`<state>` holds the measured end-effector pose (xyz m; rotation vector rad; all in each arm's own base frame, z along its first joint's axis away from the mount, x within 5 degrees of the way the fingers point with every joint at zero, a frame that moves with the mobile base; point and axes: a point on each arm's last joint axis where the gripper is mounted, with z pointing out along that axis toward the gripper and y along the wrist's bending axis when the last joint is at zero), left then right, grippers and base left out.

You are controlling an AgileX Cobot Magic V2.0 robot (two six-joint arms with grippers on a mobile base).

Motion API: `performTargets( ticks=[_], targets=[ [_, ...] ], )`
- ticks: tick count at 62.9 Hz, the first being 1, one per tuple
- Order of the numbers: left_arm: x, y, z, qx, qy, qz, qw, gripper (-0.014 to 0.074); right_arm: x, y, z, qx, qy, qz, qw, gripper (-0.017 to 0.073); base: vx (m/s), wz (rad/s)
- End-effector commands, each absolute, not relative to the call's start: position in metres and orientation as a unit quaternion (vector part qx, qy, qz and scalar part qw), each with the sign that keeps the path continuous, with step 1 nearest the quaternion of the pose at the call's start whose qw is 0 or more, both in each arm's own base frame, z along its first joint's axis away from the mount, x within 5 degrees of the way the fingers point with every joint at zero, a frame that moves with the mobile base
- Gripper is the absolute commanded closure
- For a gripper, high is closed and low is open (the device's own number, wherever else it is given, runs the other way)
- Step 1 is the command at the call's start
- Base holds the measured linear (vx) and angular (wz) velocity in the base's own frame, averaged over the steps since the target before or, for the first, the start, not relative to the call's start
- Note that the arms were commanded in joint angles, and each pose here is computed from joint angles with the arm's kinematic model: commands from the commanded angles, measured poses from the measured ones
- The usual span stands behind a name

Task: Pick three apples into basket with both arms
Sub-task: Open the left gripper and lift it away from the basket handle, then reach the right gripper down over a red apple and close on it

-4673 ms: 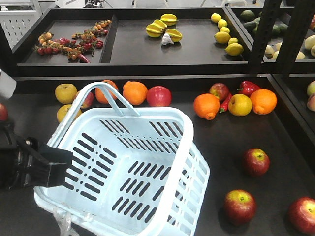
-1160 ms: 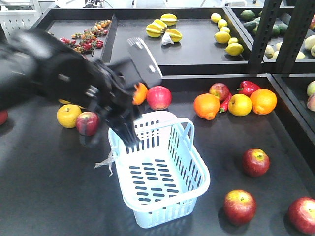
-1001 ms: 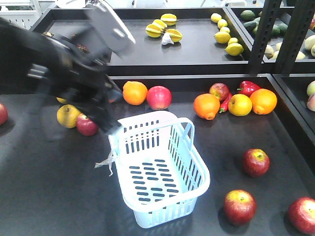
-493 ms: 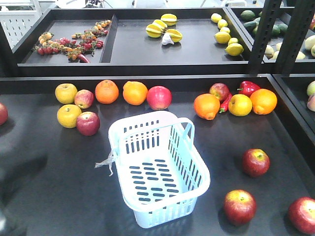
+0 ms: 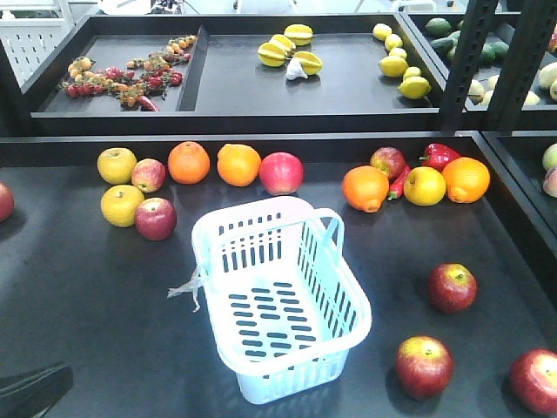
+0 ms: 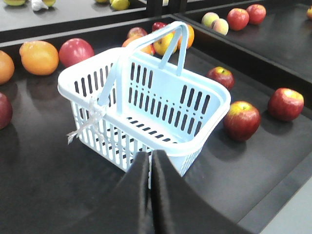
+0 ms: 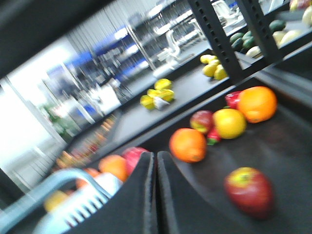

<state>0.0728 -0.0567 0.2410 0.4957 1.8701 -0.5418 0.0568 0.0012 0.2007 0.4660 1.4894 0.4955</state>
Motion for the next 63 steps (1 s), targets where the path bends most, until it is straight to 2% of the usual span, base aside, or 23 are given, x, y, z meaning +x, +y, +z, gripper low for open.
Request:
performTargets(
  ticks=[1,12,20,25,30,36,37,44,51,63],
  targets=[
    [0.075,-0.060,0.257,0.198,0.755,-0.253,0.571,0.0601,0.054,-0.002,0.215,0.235,0.615,0.250,0.710,0.0561,0.00,0.00],
    [0.075,-0.060,0.256,0.198,0.756,-0.252,0.570,0.0601,0.044,0.008,0.276,0.128,0.658,0.200,0.715,0.0561,0.00,0.00],
    [0.075,-0.060,0.256,0.198,0.757,-0.252,0.570,0.0601,0.057,0.016,0.317,0.057,0.736,0.167,0.654,0.0539,0.00,0.00],
    [0.075,-0.060,0.256,0.198,0.757,-0.252,0.570,0.0601,0.069,0.020,0.331,-0.007,0.782,0.136,0.608,0.0481,0.00,0.00],
    [0.075,-0.060,0.256,0.198,0.757,-0.252,0.570,0.0601,0.086,0.023,0.339,-0.044,0.814,0.127,0.566,0.0344,0.00,0.00],
    [0.075,-0.060,0.256,0.198,0.757,-0.252,0.570,0.0601,0.106,0.023,0.341,-0.043,0.828,0.126,0.545,0.0118,0.00,0.00],
    [0.075,-0.060,0.256,0.198,0.757,-0.252,0.570,0.0601,0.110,0.023,0.340,-0.040,0.828,0.125,0.545,0.0050,0.00,0.00],
    [0.075,-0.060,0.256,0.198,0.757,-0.252,0.570,0.0601,0.127,0.020,0.336,-0.048,0.833,0.103,0.542,-0.0170,0.00,0.00],
    [0.075,-0.060,0.256,0.198,0.757,-0.252,0.570,0.0601,0.139,0.021,0.333,-0.055,0.849,0.106,0.515,-0.0166,0.00,0.00],
    [0.075,-0.060,0.256,0.198,0.757,-0.252,0.570,0.0601,0.167,0.029,0.347,-0.116,0.903,0.133,0.392,-0.0129,0.00,0.00]
  ],
)
